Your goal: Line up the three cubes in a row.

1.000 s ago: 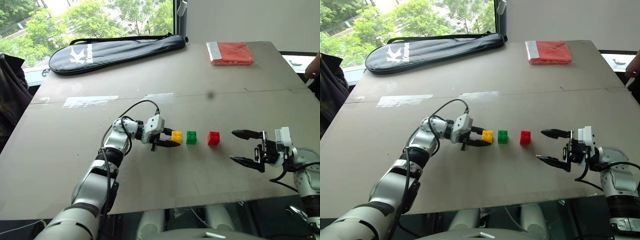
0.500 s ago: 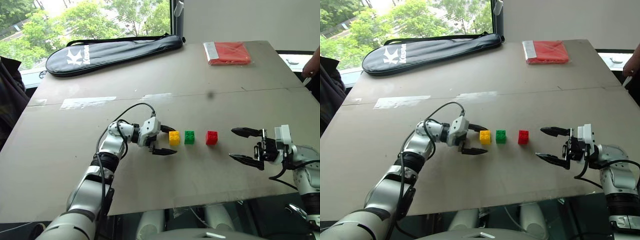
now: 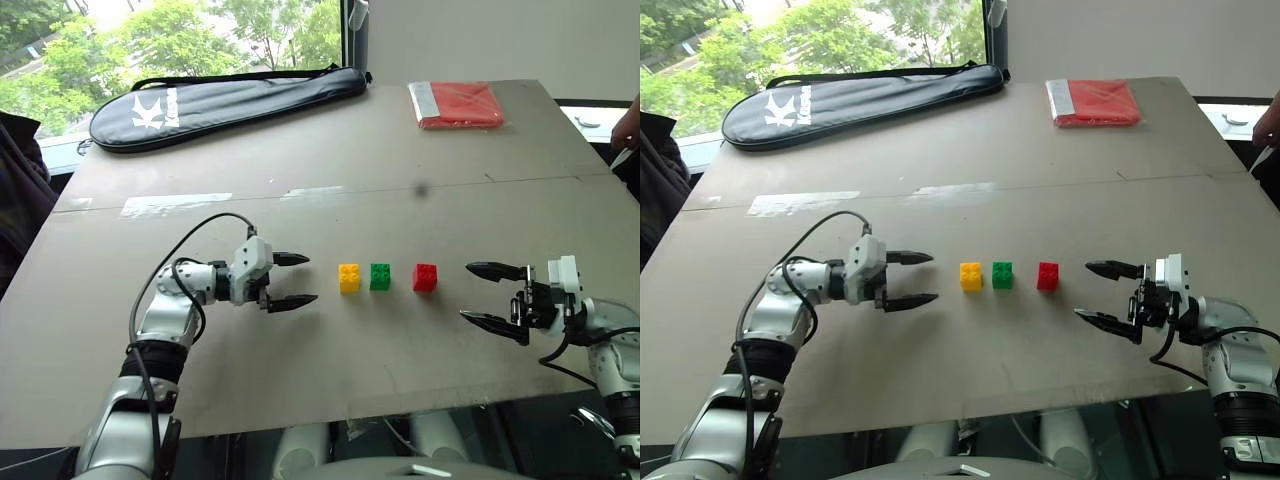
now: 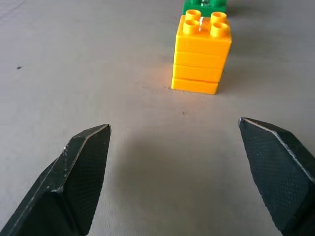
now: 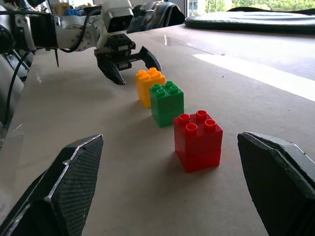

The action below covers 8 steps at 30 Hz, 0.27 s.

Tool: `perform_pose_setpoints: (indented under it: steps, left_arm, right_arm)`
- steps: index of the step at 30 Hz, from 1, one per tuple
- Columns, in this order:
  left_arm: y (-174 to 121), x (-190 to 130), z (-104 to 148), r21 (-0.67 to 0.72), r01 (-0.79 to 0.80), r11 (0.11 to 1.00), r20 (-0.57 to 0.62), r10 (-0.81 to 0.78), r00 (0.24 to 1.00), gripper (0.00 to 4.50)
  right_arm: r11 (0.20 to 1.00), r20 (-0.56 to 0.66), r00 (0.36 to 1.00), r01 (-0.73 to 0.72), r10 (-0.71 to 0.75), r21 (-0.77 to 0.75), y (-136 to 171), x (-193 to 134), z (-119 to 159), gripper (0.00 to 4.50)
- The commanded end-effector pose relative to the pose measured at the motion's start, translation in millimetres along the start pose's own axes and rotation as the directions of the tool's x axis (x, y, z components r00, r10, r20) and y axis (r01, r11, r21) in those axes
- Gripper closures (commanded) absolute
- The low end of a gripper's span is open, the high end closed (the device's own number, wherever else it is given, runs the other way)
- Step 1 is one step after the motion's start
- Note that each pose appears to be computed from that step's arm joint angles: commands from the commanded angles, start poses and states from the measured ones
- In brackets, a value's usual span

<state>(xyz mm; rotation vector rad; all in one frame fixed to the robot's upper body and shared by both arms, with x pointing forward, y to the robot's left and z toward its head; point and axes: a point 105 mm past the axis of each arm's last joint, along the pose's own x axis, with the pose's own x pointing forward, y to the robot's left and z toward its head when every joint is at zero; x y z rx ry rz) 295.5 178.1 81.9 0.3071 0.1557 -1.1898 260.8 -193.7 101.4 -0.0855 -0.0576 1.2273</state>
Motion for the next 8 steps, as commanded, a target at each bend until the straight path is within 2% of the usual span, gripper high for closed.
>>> perform_pose_setpoints:
  steps: [1,3,8]
  left_arm:
    - [-22.0,-11.3,5.1,-0.059,-0.098,0.993,0.01,0.099,0.995,0.24]
    - [-39.5,-13.4,-4.5,-0.118,-0.154,0.981,-0.018,0.153,0.988,0.24]
    - [-66.2,-13.1,-14.6,-0.119,-0.244,0.963,-0.051,0.239,0.97,0.24]
  right_arm:
    - [0.998,-0.039,0.998,0.057,-0.058,-0.027,-4.1,-9.2,-6.9,0.0]
    - [0.997,-0.061,0.995,0.075,-0.076,-0.016,-4.5,-10.8,-13.8,0.0]
    - [0.996,-0.11,0.99,0.085,-0.085,-0.004,-4.6,-14.8,-24.4,0.0]
